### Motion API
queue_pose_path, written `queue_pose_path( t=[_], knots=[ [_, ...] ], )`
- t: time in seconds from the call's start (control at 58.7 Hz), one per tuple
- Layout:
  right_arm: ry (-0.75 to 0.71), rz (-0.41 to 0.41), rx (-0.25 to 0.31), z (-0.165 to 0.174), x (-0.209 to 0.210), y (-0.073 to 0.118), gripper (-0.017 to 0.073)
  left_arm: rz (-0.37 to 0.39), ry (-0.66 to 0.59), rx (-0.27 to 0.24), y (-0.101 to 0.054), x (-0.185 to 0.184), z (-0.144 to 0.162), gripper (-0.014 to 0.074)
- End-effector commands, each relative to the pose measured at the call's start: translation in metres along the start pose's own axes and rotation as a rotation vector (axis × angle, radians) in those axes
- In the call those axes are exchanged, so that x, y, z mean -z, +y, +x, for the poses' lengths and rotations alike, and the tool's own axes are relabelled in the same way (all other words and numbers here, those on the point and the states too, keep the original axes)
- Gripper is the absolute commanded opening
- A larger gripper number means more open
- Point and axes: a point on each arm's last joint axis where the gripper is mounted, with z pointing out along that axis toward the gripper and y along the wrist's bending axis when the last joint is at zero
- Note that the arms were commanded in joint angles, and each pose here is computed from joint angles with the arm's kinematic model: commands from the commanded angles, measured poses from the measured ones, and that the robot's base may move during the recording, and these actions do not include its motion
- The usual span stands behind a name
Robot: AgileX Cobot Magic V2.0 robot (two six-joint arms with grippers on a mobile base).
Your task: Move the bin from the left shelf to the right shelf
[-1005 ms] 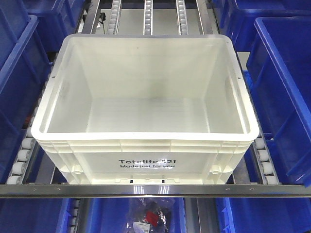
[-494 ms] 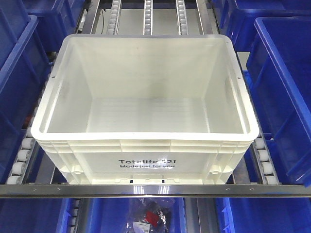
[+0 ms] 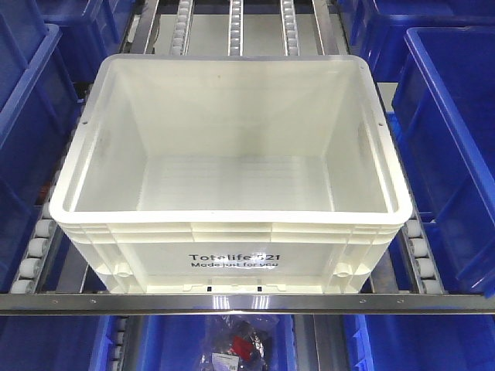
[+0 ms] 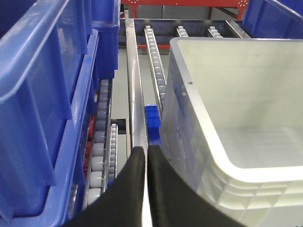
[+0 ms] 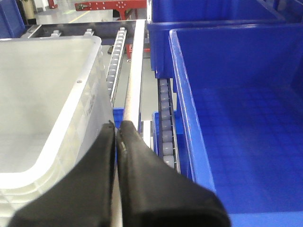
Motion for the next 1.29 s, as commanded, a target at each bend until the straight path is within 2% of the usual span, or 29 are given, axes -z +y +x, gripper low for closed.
queue_pose_path(
  t=[0.0,0.102,0.221,0.324,0.392,0.443,0.511,0.579,0.699,0.818,0.92,1.022,1.073,1.21,1.278],
  knots=[
    [-0.086,-0.003,0.003,-0.017,0.0,0.001,-0.0001,0.01,-0.089,0.013,-0.002,0.002,-0.017,-0.0003],
    [-0.083,-0.003,0.004,-0.016,0.0,0.001,0.0036,0.01,-0.089,0.013,-0.002,0.002,-0.017,0.0022],
    [-0.083,-0.003,0.008,-0.016,0.0,0.001,0.014,0.011,-0.088,0.012,-0.002,0.002,-0.017,0.0101],
    [-0.084,-0.003,0.008,-0.017,0.0,0.001,0.0272,0.03,-0.086,0.009,-0.003,0.002,-0.016,0.0214],
    [-0.084,-0.003,0.008,-0.017,0.0,0.001,0.0365,0.04,-0.084,0.005,-0.004,0.002,-0.016,0.034],
    [-0.084,-0.003,0.008,-0.017,0.0,0.001,0.0428,0.04,-0.082,0.006,-0.004,0.002,-0.016,0.0401],
    [-0.085,-0.003,0.007,-0.017,0.0,0.001,0.0479,0.04,-0.082,0.006,-0.004,0.002,-0.016,0.0485],
    [-0.088,-0.003,0.006,-0.017,0.0,0.001,0.0509,0.04,-0.086,0.006,-0.004,0.002,-0.016,0.0531],
    [-0.093,-0.003,0.007,-0.017,0.0,0.001,0.0512,0.04,-0.085,0.005,-0.004,0.002,-0.016,0.0545],
    [-0.095,-0.007,-0.061,-0.018,0.0,0.001,0.0512,0.07,-0.084,0.013,-0.007,0.002,-0.017,0.0544],
    [-0.085,-0.007,-0.059,-0.017,-0.001,0.001,0.0512,0.125,-0.042,-0.002,-0.013,0.004,-0.02,0.0544],
    [-0.042,-0.011,-0.066,-0.027,-0.006,0.002,0.0512,0.146,0.002,-0.018,-0.017,0.0,-0.034,0.0544],
    [-0.014,-0.034,-0.053,-0.036,-0.011,0.006,0.0512,0.156,0.017,-0.018,-0.02,-0.002,-0.047,0.0544],
    [0.114,-0.124,0.041,-0.059,-0.034,0.021,0.0512,0.16,0.102,-0.022,-0.027,-0.019,-0.077,0.0544],
    [0.183,-0.145,0.051,-0.068,-0.05,0.027,0.0512,0.159,0.164,-0.025,-0.03,-0.033,-0.087,0.0544]
  ],
)
